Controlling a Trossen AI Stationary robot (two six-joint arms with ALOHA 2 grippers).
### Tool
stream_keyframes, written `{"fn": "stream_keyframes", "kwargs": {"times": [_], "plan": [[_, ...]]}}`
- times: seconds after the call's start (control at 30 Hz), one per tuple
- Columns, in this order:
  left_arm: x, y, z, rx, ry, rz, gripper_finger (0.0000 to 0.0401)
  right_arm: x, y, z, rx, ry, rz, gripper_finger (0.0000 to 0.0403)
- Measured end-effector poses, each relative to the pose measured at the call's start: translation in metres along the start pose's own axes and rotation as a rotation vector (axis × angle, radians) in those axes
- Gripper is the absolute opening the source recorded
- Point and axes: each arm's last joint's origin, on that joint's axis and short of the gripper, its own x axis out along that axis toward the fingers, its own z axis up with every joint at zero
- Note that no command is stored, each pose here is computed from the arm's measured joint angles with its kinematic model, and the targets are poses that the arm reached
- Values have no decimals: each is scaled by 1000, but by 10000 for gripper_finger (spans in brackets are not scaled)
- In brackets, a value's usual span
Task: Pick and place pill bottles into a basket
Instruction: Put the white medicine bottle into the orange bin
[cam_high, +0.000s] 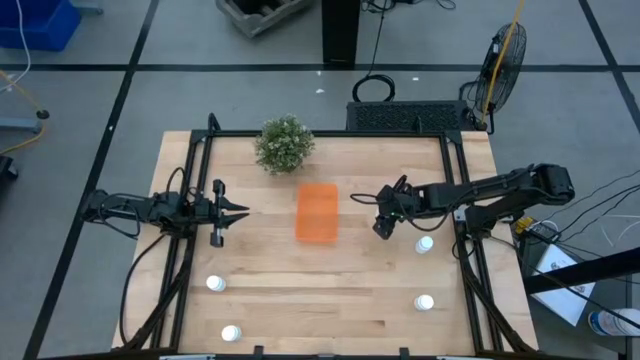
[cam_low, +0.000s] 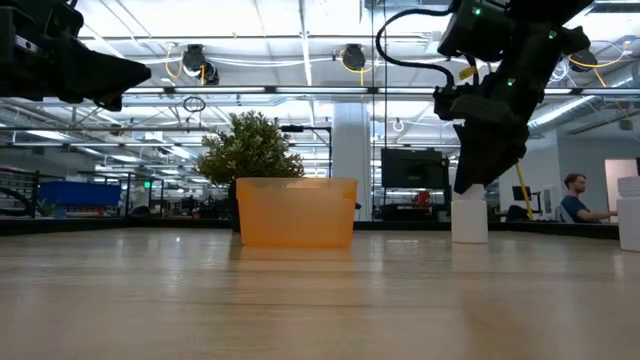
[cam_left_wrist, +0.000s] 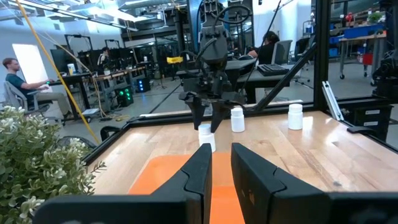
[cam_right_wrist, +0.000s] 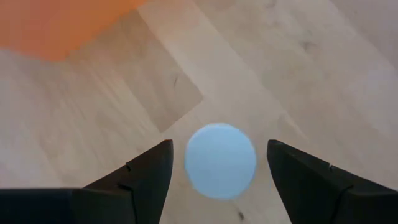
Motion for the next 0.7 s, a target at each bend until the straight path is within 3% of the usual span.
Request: {"fn": "stream_keyframes", "kwargs": {"times": [0.33,0.7], "plan": [[0,0,0,0,0,0,67,0,-1,-3,15,27,-15,225],[0,0,0,0,0,0,67,0,0,-3,25,37,9,156]]}}
